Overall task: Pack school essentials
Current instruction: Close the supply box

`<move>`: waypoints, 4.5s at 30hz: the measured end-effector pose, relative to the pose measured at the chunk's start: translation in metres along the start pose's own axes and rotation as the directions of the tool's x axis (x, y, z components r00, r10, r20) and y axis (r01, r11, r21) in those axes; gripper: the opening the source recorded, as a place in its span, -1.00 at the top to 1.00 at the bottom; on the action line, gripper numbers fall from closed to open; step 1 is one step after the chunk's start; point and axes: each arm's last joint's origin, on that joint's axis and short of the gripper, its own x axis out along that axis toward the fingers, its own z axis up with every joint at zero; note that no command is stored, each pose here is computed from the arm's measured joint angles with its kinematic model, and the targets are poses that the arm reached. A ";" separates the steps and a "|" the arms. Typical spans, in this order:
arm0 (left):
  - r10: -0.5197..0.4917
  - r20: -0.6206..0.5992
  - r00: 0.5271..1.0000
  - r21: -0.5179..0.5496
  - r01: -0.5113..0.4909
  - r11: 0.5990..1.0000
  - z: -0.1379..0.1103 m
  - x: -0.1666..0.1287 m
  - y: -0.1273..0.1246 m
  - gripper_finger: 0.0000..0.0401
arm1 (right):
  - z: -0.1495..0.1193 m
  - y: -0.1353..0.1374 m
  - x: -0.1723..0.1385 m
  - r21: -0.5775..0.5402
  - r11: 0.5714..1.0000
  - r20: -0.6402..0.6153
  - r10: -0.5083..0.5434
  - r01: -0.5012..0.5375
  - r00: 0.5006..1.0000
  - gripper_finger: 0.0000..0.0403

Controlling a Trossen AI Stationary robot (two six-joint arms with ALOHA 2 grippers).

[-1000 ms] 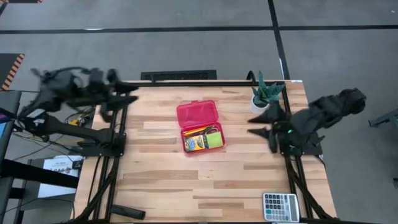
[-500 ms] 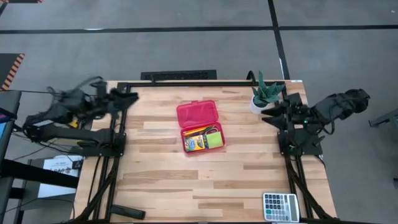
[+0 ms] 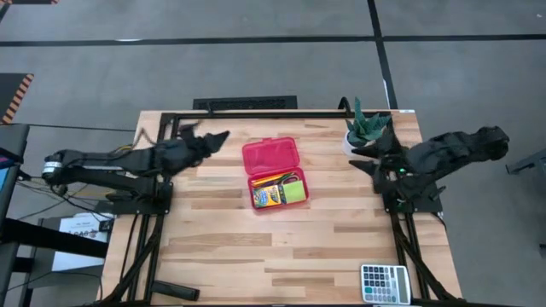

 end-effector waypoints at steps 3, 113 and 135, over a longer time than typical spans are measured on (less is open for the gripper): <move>0.086 -0.016 0.996 -0.088 -0.087 0.992 -0.018 0.018 0.007 -0.05 | -0.006 0.004 0.018 -0.057 0.996 -0.070 -0.077 0.073 0.995 0.10; -0.111 -0.576 0.810 -0.150 0.029 0.988 -0.101 0.035 -0.002 0.71 | -0.043 -0.088 0.266 -0.143 0.955 -0.449 -0.296 0.259 0.843 0.97; 0.271 -0.348 0.898 0.120 -0.244 0.962 -0.095 0.074 0.044 1.00 | -0.031 -0.085 0.266 -0.092 0.961 -0.353 -0.276 0.261 0.894 0.97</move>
